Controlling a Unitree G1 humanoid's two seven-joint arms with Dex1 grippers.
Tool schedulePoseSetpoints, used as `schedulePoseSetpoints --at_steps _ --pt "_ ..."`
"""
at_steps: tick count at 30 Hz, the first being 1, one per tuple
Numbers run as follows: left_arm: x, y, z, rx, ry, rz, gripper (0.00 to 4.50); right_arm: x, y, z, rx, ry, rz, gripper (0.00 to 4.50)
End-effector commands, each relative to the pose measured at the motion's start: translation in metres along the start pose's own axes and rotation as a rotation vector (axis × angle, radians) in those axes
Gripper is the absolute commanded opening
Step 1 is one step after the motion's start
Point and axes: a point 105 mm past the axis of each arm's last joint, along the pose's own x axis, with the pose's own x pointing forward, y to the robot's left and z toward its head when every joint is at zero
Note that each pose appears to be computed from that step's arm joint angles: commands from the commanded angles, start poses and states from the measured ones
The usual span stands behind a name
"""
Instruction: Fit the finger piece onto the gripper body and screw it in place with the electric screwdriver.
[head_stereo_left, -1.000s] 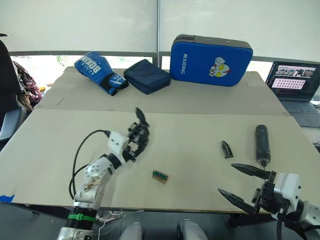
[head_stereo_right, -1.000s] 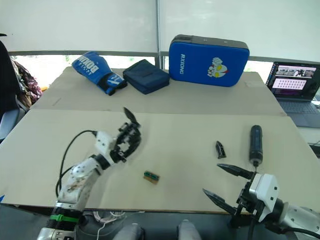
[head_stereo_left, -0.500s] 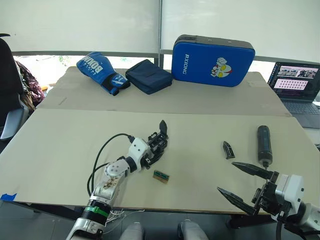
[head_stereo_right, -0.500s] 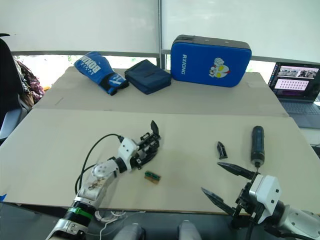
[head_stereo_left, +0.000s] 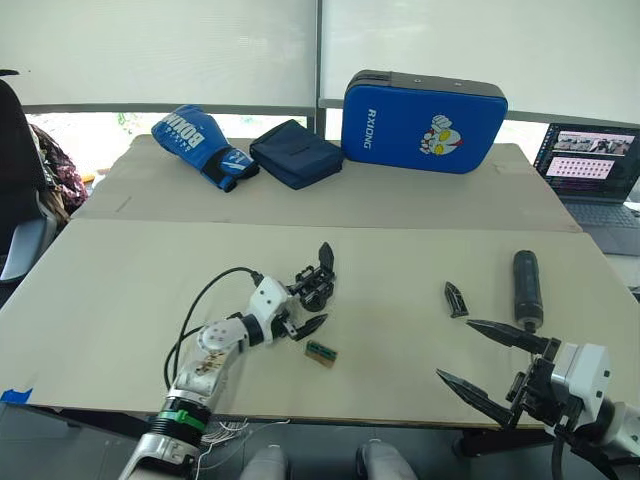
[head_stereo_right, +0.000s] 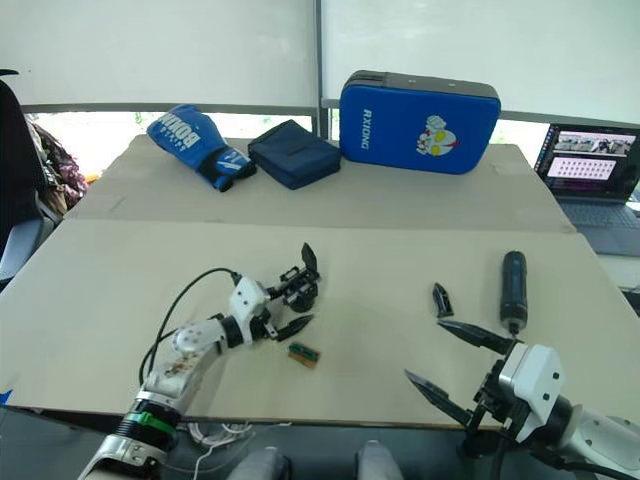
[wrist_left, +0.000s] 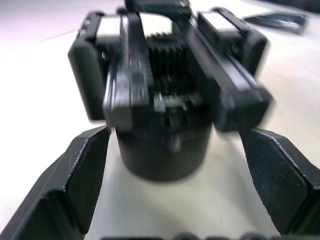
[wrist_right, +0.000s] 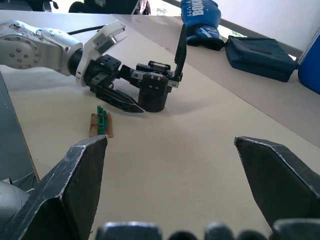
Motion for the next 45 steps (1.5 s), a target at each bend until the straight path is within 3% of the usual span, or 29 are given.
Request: schedulePoseSetpoints --at_steps 1,11,19,27,30,33,36,38,42,45 --pt "-0.017 0.017 -0.001 0.024 0.02 -0.054 4.43 0.002 -0.001 0.012 -0.024 -0.031 0.002 4.5" --pt "-0.014 0.043 0.011 0.093 0.039 -0.246 4.43 0.003 0.001 0.012 -0.015 -0.032 0.001 4.5" --pt "0.012 0.035 0.02 0.09 0.017 -0.375 4.43 0.004 -0.001 0.013 -0.022 -0.03 -0.002 4.5" --pt "0.024 0.032 0.012 0.078 0.052 -0.36 4.43 0.003 0.002 0.014 -0.021 -0.025 -0.006 4.5" --pt "0.025 0.032 0.008 0.046 0.05 -0.341 3.68 0.003 0.001 0.015 -0.02 -0.023 -0.009 4.5" --pt "0.025 0.034 0.013 0.021 0.007 -0.319 2.28 0.002 0.002 0.015 -0.019 -0.019 -0.009 4.5" --pt "0.023 0.035 0.025 0.013 -0.076 -0.298 2.29 0.001 0.003 0.014 -0.016 -0.014 -0.006 4.5" --pt "0.021 0.04 0.036 0.012 -0.133 -0.202 2.29 -0.001 0.004 0.013 -0.014 -0.011 -0.007 4.5" --pt "0.015 0.036 0.044 0.069 -0.136 -0.046 2.29 -0.002 0.005 0.012 -0.011 -0.007 -0.007 4.5" --pt "0.015 0.028 0.04 0.028 -0.11 0.066 2.29 -0.001 0.004 0.011 -0.009 -0.009 -0.01 4.5"
